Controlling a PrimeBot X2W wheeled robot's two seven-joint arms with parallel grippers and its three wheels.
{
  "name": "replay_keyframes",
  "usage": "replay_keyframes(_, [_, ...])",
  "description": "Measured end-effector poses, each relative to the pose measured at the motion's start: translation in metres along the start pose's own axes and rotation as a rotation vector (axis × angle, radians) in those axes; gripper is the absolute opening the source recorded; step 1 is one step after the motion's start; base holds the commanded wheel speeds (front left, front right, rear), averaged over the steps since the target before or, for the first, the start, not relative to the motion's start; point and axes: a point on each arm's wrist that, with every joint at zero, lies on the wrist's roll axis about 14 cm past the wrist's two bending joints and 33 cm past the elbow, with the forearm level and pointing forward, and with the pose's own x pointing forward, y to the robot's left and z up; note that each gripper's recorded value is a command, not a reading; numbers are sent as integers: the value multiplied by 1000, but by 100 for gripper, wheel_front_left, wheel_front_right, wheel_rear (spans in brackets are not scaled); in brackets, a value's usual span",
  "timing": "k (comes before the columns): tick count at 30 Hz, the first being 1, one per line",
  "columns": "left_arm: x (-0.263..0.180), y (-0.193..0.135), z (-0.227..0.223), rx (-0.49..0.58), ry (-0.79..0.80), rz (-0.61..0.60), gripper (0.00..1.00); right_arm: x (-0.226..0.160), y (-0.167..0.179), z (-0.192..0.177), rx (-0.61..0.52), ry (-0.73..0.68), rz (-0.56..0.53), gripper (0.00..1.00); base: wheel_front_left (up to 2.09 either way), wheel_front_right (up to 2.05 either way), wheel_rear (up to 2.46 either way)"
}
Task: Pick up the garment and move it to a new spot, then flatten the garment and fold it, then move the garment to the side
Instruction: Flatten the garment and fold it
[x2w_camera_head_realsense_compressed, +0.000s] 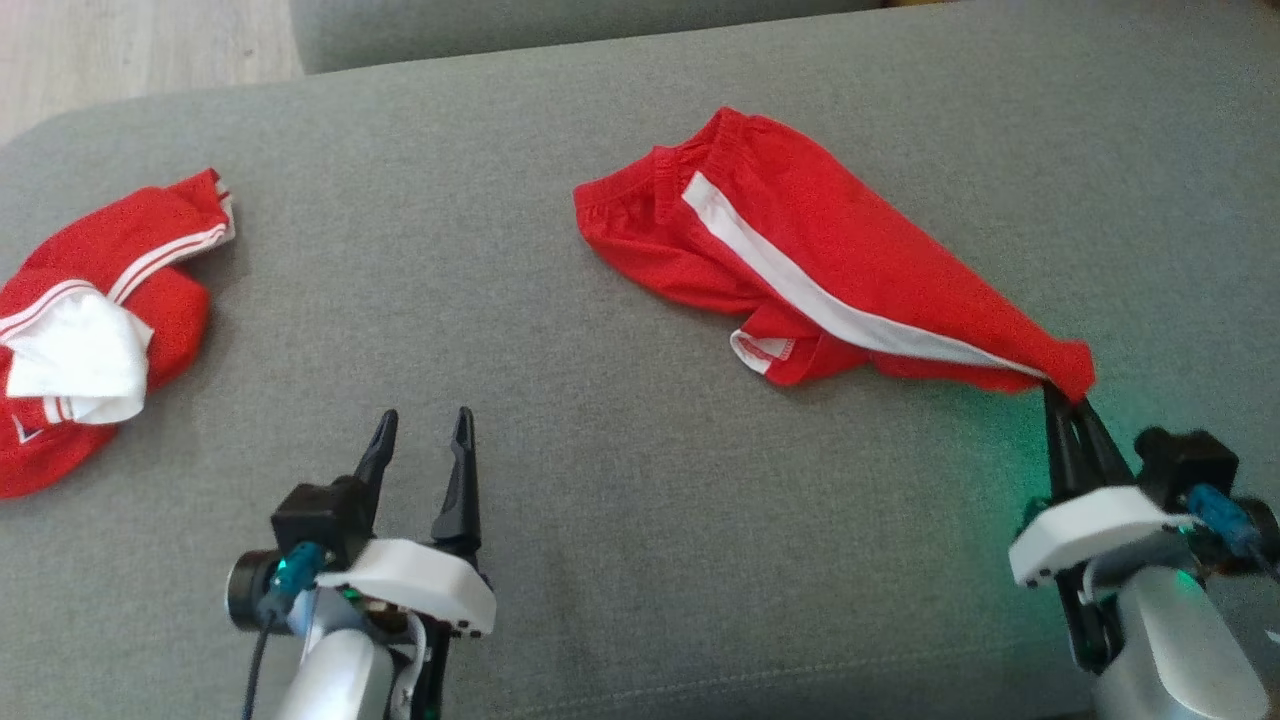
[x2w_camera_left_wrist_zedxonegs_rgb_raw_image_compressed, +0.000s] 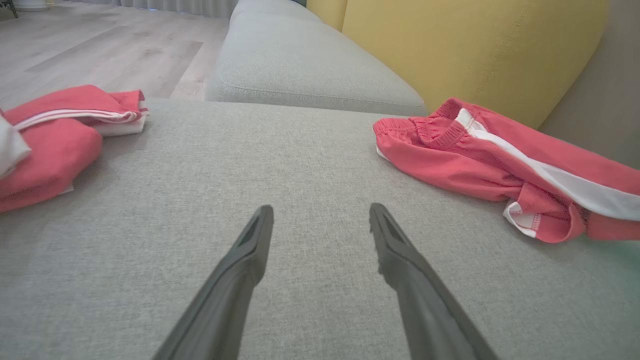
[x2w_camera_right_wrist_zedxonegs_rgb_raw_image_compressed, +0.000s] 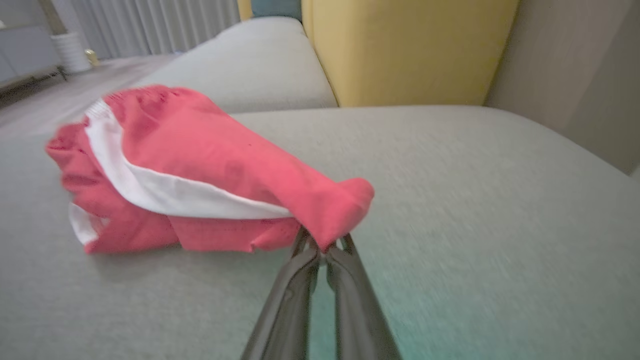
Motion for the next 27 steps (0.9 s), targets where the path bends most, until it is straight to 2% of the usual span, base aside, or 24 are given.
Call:
replay_keyframes(3, [2,-9,-7,0,20,-32,100,-4,-11,-18,5,56,-39,100,0,0,0])
replay_keyframes(9, [21,-29,-4,3,10,-110,100,0,0,-23,35,64,-40,100,0,0,0])
replay_keyframes(13, [48,-63,10,27,-36,-246,100,2,-2,-20,42,48,-47,100,0,0,0])
replay_keyframes(19, [84,-102,33,55,-105,-383,100,2,2,-19,87,41,-44,100,0,0,0])
replay_keyframes(23, [96,-122,20,78,-68,-461,100,5,2,-16,103,31,-44,100,0,0,0])
replay_keyframes(27, [110,-128,6,85,-23,-486,100,7,-1,-13,115,21,-51,100,0,0,0])
